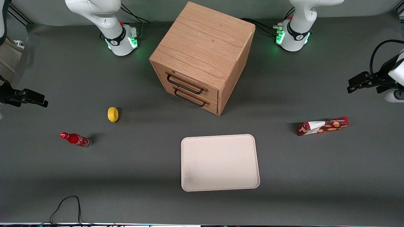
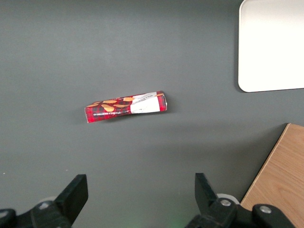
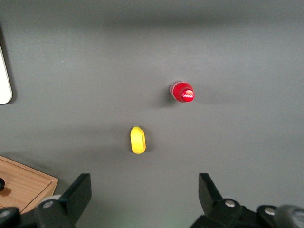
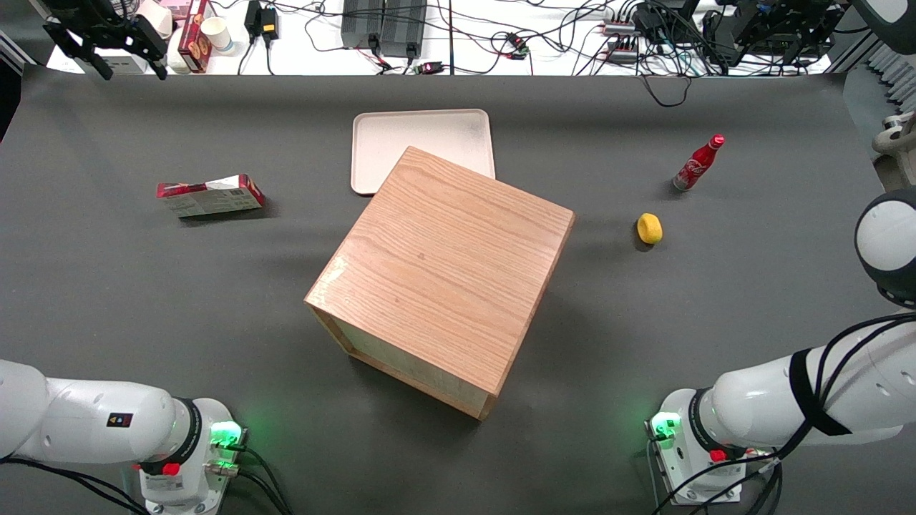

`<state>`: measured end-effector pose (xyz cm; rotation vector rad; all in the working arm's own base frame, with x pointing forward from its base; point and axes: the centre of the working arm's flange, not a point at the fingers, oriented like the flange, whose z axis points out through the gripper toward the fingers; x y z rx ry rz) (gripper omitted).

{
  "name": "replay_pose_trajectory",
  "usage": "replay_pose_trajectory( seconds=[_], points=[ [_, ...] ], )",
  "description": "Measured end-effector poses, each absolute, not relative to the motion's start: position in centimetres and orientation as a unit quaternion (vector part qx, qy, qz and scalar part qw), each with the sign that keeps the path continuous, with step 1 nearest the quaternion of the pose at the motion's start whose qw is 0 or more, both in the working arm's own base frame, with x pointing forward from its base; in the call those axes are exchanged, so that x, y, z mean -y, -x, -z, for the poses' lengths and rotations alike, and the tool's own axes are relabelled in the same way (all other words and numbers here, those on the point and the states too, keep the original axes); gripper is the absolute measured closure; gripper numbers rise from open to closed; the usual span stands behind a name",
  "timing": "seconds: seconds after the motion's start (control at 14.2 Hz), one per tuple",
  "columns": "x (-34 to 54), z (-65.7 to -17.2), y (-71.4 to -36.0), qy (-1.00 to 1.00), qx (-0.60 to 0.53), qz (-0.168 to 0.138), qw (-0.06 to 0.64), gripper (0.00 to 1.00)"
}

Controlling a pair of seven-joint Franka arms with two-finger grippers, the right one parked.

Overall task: Place red cookie box on tray
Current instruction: 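Move the left gripper over the red cookie box and align with it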

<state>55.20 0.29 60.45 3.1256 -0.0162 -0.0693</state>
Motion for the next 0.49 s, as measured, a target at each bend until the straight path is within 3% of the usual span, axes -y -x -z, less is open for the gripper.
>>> replay_pose_trajectory(
  seconds=[0.49],
  points=[
    [-0.22,-60.24,-55.33,-1.000,0.004,0.024,-0.005,0.00]
  ],
)
